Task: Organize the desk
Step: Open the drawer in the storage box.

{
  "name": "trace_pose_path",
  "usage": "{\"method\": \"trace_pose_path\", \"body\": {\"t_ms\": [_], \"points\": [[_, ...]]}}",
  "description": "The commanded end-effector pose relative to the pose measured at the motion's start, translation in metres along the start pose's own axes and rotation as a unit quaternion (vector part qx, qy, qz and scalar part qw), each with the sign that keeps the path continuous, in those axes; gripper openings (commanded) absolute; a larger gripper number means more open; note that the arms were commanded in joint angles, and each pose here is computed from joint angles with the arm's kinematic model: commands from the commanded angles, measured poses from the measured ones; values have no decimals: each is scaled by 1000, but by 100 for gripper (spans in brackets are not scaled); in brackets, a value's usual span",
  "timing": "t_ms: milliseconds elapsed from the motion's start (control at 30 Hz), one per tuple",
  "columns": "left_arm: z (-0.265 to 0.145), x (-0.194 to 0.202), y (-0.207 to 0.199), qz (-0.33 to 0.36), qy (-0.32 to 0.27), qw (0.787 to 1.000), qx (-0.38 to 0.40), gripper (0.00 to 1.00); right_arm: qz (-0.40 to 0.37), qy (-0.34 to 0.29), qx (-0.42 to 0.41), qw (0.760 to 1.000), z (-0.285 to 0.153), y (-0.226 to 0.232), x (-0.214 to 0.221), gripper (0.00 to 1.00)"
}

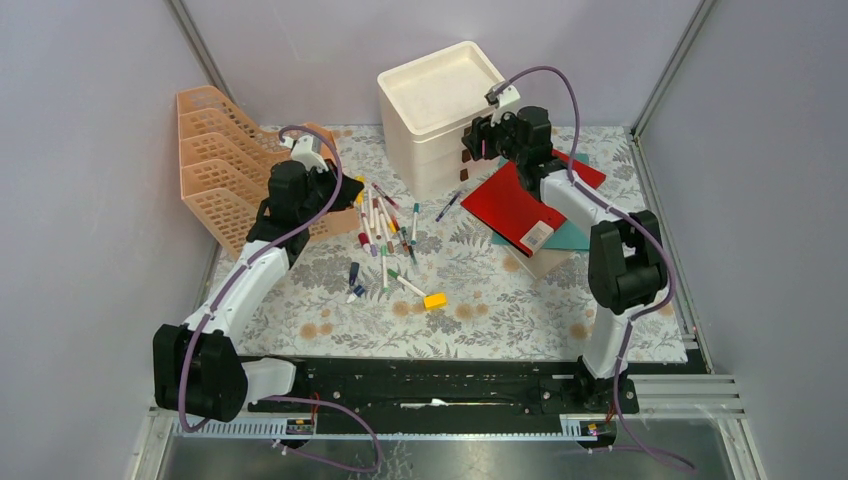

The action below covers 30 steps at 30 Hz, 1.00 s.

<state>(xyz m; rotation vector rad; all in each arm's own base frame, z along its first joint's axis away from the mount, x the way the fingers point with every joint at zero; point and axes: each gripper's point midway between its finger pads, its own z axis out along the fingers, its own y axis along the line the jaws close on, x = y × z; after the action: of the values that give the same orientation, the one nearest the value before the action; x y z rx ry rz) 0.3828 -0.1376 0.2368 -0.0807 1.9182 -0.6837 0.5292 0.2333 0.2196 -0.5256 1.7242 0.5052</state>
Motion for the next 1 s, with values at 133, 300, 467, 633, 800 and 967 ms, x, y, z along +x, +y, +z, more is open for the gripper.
{"method": "trace_pose_path", "body": {"t_ms": [133, 300, 467, 633, 800, 967], "points": [[2, -21, -9, 16, -30, 999, 17, 0, 0, -31, 26, 999, 17, -12, -25, 54], [2, -21, -10, 15, -32, 999, 19, 0, 8, -26, 33, 999, 23, -16, -20, 50], [4, -19, -9, 11, -29, 999, 20, 0, 14, -26, 36, 999, 28, -18, -16, 47], [5, -22, -11, 9, -29, 999, 23, 0, 21, -29, 43, 998, 33, -21, -16, 43], [5, -24, -14, 5, -31, 999, 27, 0, 40, -31, 57, 997, 36, -25, -13, 41], [5, -26, -16, 2, -32, 999, 30, 0, 43, -39, 62, 996, 39, -24, -18, 35]]}}
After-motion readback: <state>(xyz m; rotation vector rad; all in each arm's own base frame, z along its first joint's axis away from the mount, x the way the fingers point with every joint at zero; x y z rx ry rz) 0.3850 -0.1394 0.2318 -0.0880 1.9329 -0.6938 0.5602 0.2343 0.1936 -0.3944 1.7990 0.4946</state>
